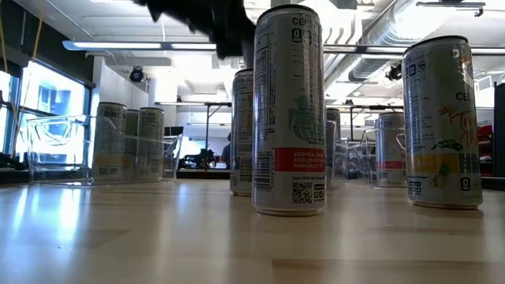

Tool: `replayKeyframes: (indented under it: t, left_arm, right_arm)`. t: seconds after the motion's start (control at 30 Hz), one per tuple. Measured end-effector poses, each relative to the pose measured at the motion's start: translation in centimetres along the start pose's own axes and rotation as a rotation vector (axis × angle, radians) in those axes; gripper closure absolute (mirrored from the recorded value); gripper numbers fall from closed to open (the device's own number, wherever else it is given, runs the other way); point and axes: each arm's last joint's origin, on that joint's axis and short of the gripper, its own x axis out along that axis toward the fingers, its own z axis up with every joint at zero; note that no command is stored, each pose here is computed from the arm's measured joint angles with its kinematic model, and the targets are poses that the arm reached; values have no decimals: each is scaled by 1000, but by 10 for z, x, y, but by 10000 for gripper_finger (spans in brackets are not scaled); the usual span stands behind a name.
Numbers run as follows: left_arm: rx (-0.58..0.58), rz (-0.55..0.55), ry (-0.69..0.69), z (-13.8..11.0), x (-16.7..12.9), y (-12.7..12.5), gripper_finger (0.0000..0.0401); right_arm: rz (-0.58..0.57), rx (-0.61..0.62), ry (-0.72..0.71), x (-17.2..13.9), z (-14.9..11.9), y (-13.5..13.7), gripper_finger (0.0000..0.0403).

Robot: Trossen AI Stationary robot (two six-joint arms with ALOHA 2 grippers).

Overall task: Sort soda cans
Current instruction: Put the white-blue soda can into the top center transparent bin

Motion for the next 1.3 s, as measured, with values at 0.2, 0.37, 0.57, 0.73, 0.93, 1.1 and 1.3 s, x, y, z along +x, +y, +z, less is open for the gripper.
replayKeyframes:
  t: [0.2, 0.37, 0.57, 0.73, 0.93, 1.1, 1.3]
  left_arm:
    - [-22, 47, -4, -28, 9, 11, 158]
    - [-24, 51, 15, -47, 17, 14, 158]
    - [-21, -7, 59, -66, 43, 9, 158]
    - [-21, -12, 107, -80, 56, 9, 158]
    - [23, -41, 126, -90, 68, 9, 111]
    - [24, -41, 121, -91, 70, 9, 88]
    - [21, -39, 103, -88, 69, 9, 84]
  right_arm:
    - [6, 17, -6, 0, 1, 1, 25]
    - [5, 20, -7, 1, 1, 2, 25]
    - [1, 29, -8, 4, 3, 1, 25]
    - [7, 29, -5, 4, 3, 1, 25]
    - [12, 26, 2, 4, 3, 1, 25]
    - [14, 26, 3, 4, 3, 1, 25]
    - [16, 26, 5, 4, 3, 1, 25]
